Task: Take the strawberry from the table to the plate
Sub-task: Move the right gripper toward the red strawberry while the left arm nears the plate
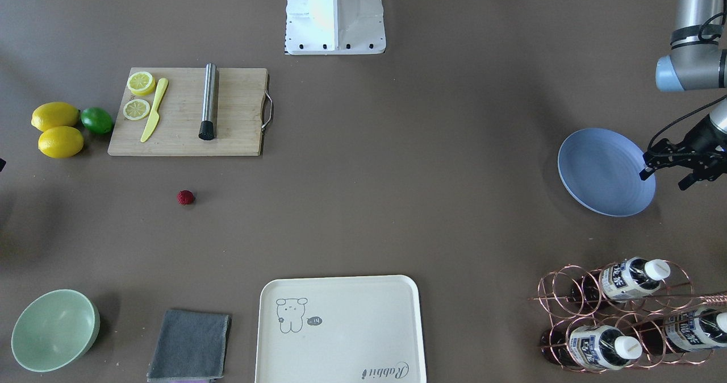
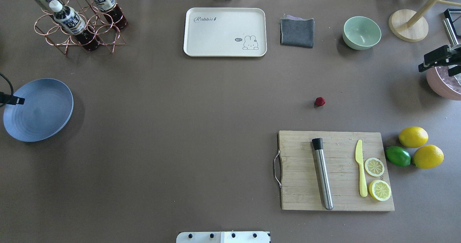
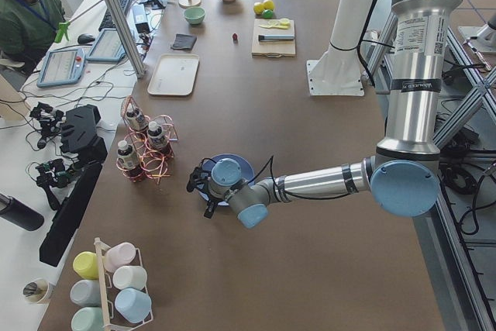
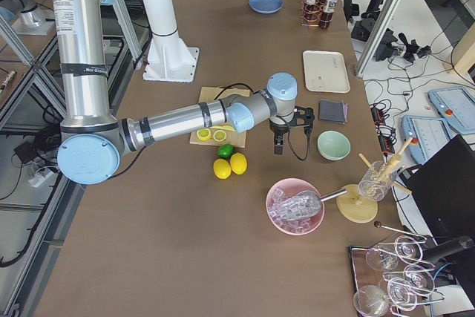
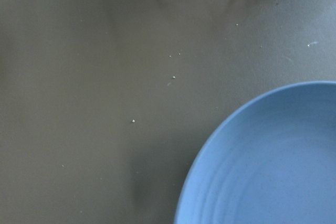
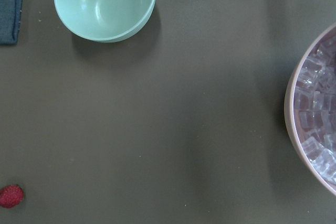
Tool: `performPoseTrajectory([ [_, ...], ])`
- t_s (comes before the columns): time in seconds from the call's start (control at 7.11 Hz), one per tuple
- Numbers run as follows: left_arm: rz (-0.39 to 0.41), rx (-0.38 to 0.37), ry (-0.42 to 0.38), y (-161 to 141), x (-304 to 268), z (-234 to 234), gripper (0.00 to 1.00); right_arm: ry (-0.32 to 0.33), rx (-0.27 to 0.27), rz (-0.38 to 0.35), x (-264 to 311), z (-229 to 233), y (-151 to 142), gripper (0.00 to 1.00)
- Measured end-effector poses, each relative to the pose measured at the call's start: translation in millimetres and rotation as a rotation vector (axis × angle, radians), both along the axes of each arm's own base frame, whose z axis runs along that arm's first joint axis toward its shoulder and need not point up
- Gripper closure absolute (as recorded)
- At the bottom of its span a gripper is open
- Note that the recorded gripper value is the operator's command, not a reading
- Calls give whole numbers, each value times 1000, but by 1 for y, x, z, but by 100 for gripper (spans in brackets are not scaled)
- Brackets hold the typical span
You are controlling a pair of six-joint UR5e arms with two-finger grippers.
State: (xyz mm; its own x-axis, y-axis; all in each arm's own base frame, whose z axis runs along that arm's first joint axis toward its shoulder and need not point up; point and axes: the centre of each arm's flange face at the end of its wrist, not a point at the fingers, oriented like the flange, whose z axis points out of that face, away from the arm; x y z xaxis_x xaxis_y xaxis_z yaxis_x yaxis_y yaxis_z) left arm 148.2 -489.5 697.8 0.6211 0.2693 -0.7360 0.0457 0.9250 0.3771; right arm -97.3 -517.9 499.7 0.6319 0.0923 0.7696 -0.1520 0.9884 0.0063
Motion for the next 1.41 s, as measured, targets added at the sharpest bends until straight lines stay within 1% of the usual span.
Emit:
performPoseTrajectory([
  [0.14, 3, 9, 6, 6, -1, 4, 100, -2, -1, 5, -1, -2, -1, 0],
  [0.42, 22, 18, 28, 22, -6, 13, 100, -6, -10, 16, -2, -6, -2, 0],
  [0.7, 29, 15, 41, 23, -5, 13, 100, -7, -13, 19, -3, -7, -2, 0],
  [0.84, 36, -4, 60, 19, -2, 7, 100, -6, -13, 20, -3, -7, -2, 0],
  [0.98, 48, -41, 95, 8, -2, -5, 100, 0, -10, 20, -4, -6, -3, 0],
  [1.12, 51, -81, 134, -11, -12, -25, 100, 6, -7, 19, -6, -6, -2, 0],
  [1.27, 52, -120, 180, -34, -27, -58, 100, 8, -2, 14, -9, -8, -2, 0],
  [1.41, 56, -142, 218, -51, -38, -96, 100, 8, 3, 6, -14, -10, -2, 0],
])
